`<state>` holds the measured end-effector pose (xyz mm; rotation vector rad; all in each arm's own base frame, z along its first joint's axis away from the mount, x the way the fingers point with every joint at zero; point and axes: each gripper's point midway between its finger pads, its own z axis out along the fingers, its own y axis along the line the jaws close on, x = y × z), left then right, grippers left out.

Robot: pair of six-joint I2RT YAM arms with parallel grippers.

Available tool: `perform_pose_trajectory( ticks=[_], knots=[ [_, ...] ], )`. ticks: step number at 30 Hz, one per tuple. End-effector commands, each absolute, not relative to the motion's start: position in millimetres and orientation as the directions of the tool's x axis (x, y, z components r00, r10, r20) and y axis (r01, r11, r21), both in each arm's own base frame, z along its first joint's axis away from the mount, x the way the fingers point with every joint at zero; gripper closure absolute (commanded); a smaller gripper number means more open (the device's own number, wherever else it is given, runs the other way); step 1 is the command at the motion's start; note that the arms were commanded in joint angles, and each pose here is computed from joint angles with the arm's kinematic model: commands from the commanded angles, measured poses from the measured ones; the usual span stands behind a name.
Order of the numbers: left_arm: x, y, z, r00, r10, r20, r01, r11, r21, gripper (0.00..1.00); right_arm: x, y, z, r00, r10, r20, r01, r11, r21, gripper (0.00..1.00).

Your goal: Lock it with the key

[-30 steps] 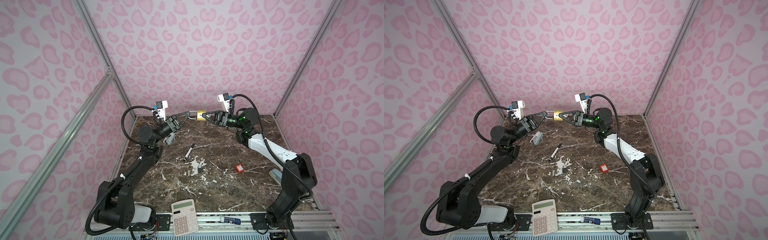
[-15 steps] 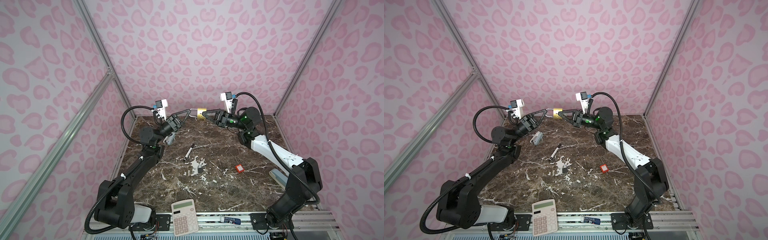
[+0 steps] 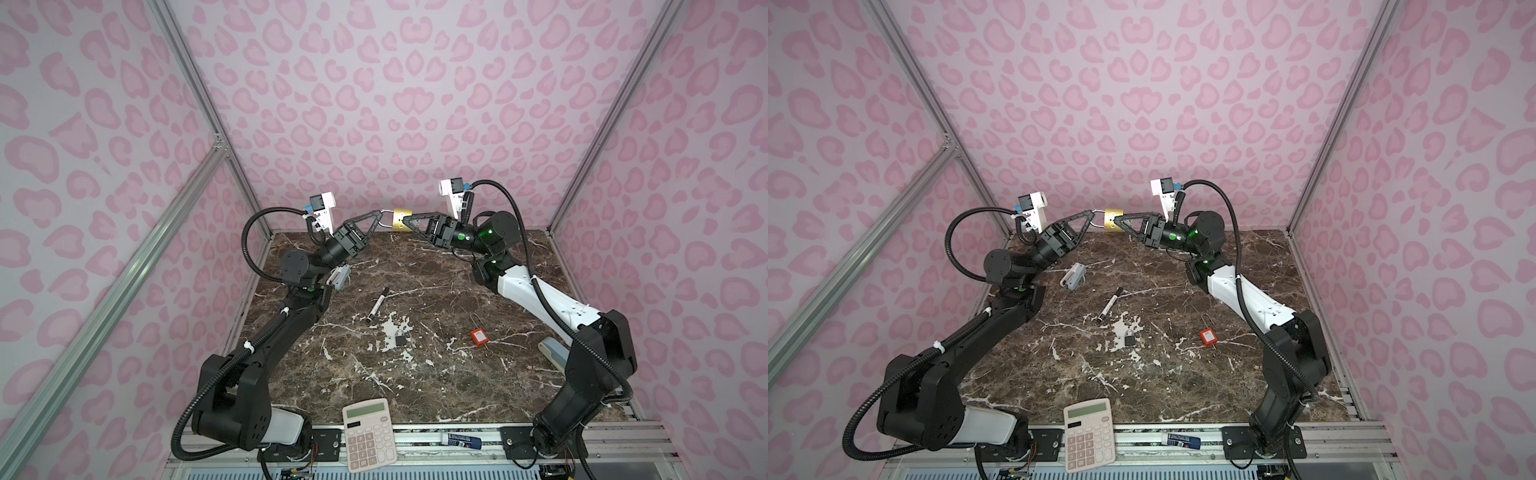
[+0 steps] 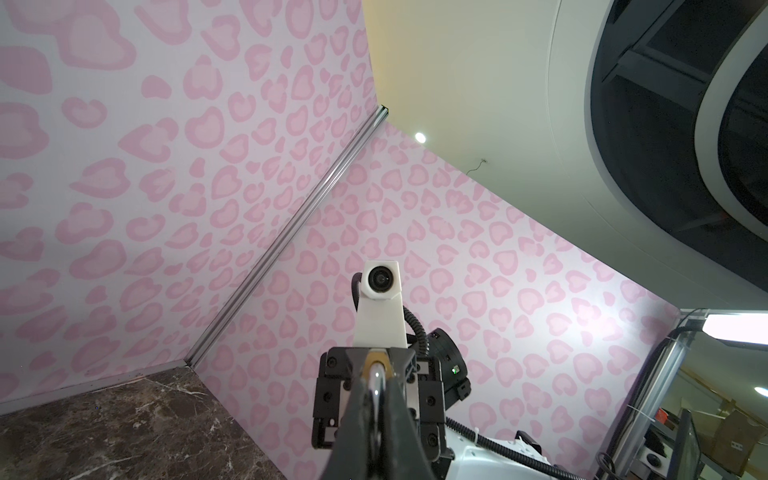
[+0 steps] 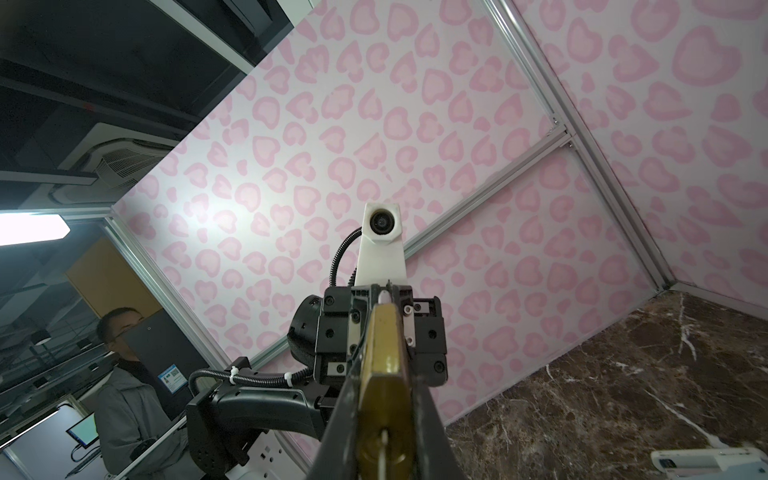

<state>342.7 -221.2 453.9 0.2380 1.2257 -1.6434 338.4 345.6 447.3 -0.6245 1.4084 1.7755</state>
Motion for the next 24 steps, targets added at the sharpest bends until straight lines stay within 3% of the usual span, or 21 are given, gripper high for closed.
perform_pose_trajectory(
  ticks=[1,12,15,18,21,24],
  knots=[
    [317.4,-247.6,429.3,-0.555,-0.428,-0.714,0.794,-0.017,-0.607,0.96,322.4,356.9,428.7,-0.574,0.141,-0.807,-0.819,-0.087,0.567,1.0],
    [317.2,-250.8,432.0,-0.548,-0.421,-0.723,0.802,-0.02,-0.597,0.96,326.2,346.8,427.9,-0.575,0.11,-0.811,-0.818,-0.047,0.573,1.0],
    [312.6,-286.2,415.4,-0.569,-0.348,-0.745,0.799,-0.023,-0.6,0.96,316.6,375.4,420.7,-0.541,0.041,-0.84,-0.841,-0.029,0.54,1.0],
    [322.5,-250.9,412.0,-0.572,-0.457,-0.681,0.774,-0.025,-0.633,0.96,325.0,361.0,415.7,-0.579,0.011,-0.815,-0.815,-0.016,0.579,1.0],
    [324.6,-224.8,425.3,-0.521,-0.477,-0.708,0.79,0.044,-0.611,0.96,326.0,338.1,416.7,-0.568,0.096,-0.818,-0.821,0.008,0.571,1.0],
    [324.6,-220.8,437.3,-0.514,-0.48,-0.711,0.801,0.028,-0.598,0.96,323.9,340.6,416.2,-0.589,0.068,-0.805,-0.808,-0.014,0.589,1.0]
  ],
)
